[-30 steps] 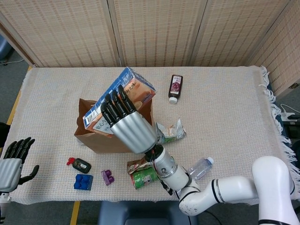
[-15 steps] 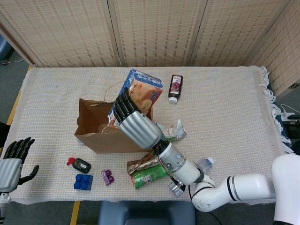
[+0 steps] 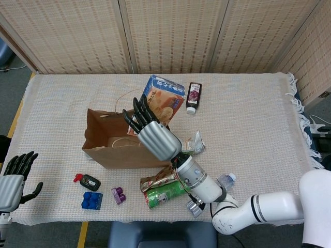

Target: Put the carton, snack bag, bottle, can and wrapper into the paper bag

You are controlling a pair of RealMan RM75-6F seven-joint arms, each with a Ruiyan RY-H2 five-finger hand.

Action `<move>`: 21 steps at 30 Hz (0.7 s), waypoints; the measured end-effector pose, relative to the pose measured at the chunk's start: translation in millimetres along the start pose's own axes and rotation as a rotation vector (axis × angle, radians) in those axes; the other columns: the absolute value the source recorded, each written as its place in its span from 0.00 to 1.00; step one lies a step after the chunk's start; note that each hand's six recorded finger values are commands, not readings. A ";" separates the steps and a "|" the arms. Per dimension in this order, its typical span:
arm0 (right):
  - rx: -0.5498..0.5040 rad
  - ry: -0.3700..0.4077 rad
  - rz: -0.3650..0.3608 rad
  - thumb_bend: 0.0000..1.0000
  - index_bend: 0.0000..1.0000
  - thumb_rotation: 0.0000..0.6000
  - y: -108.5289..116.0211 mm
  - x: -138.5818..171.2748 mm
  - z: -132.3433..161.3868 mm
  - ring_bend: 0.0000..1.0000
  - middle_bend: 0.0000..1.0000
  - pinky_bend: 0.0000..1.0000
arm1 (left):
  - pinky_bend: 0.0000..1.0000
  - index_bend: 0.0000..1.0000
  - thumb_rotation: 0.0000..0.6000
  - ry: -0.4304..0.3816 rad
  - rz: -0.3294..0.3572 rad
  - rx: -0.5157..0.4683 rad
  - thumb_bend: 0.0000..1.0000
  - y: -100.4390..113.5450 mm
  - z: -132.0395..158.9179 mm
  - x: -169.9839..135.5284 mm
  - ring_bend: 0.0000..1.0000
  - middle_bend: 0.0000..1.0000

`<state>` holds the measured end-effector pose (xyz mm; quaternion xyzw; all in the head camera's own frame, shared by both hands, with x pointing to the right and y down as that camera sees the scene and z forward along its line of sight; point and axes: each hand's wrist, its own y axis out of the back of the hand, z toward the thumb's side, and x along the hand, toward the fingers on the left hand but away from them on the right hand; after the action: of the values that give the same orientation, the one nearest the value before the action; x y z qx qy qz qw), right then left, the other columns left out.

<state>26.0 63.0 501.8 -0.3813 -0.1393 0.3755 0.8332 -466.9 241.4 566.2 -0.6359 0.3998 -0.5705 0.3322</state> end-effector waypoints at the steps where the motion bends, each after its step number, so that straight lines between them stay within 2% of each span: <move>1: -0.004 -0.002 -0.006 0.07 0.00 1.00 1.2 -0.1 -0.1 0.00 0.05 0.02 | 0.00 0.00 1.00 0.000 0.000 0.000 0.36 0.0 0.1 0.0 0.00 0.00; 12: 0.002 -0.024 -0.034 0.06 0.00 1.00 4.7 0.6 -4.5 0.00 0.04 0.01 | 0.00 0.00 1.00 0.002 0.000 0.000 0.36 0.0 -0.2 -0.3 0.00 0.00; 21: -0.054 -0.124 0.001 0.06 0.00 1.00 -6.7 15.5 -41.1 0.00 0.04 0.01 | 0.00 0.00 1.00 0.004 0.002 -0.003 0.36 0.2 -1.1 -1.4 0.00 0.00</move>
<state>61.3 49.7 478.3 -0.3797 -0.2006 0.3952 0.8120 -468.0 242.5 565.6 -0.6348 0.4017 -0.5710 0.3310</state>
